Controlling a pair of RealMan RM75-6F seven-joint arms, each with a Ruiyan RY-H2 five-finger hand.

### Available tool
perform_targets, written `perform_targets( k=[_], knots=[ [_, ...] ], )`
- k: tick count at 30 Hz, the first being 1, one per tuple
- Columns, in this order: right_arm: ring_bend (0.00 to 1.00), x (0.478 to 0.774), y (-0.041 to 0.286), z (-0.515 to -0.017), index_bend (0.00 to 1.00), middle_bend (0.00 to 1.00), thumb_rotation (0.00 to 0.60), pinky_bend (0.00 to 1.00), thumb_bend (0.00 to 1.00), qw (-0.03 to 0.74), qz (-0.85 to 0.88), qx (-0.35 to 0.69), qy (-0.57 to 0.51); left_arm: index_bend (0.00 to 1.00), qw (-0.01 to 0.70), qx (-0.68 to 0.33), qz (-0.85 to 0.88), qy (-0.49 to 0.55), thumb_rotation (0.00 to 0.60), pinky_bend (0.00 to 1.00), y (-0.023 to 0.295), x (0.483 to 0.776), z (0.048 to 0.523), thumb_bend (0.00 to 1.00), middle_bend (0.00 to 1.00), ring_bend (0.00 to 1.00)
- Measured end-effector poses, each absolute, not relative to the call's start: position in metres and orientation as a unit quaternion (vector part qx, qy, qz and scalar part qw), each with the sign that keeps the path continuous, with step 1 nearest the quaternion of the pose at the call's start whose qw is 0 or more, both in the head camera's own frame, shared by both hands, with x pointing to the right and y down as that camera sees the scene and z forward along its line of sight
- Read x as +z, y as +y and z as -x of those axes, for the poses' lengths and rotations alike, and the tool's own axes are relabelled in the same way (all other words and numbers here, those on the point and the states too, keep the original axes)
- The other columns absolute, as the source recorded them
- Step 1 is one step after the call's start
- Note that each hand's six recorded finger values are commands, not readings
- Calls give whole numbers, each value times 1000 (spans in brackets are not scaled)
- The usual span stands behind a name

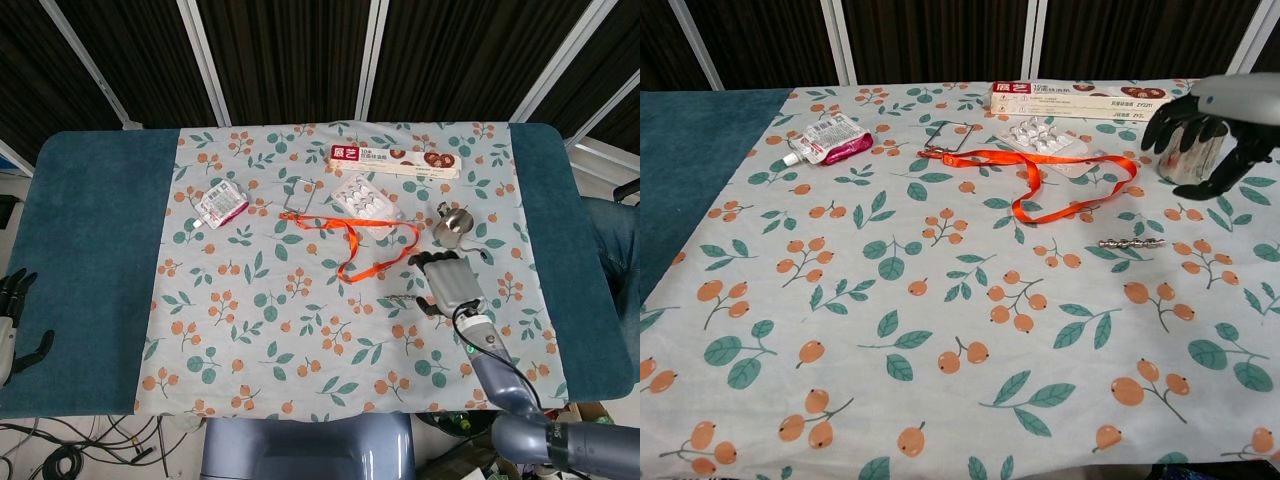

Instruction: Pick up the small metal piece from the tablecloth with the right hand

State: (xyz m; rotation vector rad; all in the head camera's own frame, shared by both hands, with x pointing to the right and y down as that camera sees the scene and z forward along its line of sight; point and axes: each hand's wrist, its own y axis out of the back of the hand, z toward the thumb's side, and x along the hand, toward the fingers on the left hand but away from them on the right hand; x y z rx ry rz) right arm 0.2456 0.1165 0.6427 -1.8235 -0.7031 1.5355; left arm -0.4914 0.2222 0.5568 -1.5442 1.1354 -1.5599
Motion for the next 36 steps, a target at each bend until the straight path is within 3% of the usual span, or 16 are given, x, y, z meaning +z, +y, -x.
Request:
perform_targets(
  k=[18, 36],
  knots=[
    [351, 710, 153, -243, 415, 376, 600, 275, 292, 317, 674, 611, -268, 0, 323, -598, 590, 435, 600, 0, 222, 558, 493, 353, 16, 0],
    [432, 725, 149, -227, 476, 458, 600, 312, 305, 323, 671, 610, -269, 0, 321, -600, 590, 435, 600, 0, 222, 558, 494, 353, 15, 0]
  ],
)
